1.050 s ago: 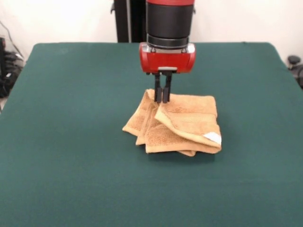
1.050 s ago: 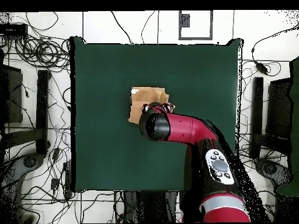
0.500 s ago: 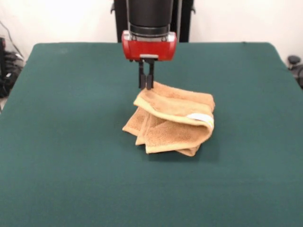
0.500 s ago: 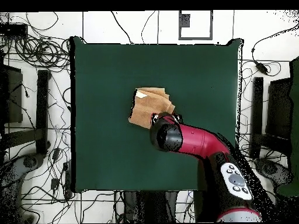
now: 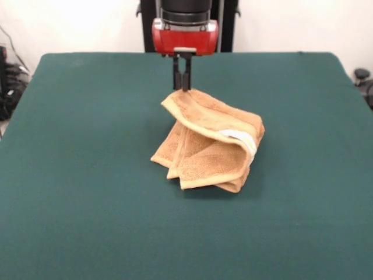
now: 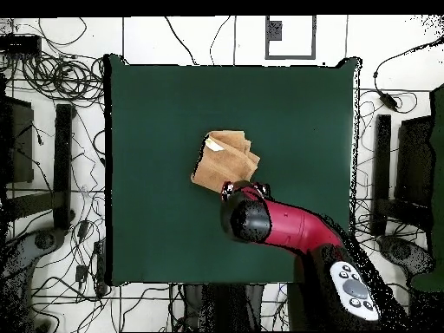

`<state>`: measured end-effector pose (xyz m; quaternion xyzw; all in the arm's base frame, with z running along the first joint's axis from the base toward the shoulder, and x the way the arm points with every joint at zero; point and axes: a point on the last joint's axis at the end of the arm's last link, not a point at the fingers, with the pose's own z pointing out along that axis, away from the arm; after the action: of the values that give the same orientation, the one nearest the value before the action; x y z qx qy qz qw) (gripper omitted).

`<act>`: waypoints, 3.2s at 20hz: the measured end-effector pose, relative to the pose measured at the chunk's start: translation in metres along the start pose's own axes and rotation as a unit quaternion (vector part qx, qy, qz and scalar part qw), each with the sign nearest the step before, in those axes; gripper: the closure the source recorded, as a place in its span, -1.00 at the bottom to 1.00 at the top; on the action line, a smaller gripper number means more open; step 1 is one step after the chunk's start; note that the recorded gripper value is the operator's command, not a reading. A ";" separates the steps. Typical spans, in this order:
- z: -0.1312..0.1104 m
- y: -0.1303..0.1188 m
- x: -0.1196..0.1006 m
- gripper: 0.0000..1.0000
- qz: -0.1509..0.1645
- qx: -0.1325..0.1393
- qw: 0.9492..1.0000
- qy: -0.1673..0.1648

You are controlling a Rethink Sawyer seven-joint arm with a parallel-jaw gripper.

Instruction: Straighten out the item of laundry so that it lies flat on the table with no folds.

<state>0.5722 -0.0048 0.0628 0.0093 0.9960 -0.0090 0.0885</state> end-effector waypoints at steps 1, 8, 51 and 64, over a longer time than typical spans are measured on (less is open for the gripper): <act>-0.002 0.001 0.002 1.00 0.000 0.000 1.000 0.000; -0.011 0.003 0.009 1.00 -0.001 0.000 1.000 0.002; -0.069 0.053 0.098 1.00 -0.028 -0.016 0.999 0.008; -0.078 0.100 0.072 1.00 -0.080 0.001 0.997 0.023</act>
<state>0.4892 0.0979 0.1256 -0.0703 0.9953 -0.0172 0.0647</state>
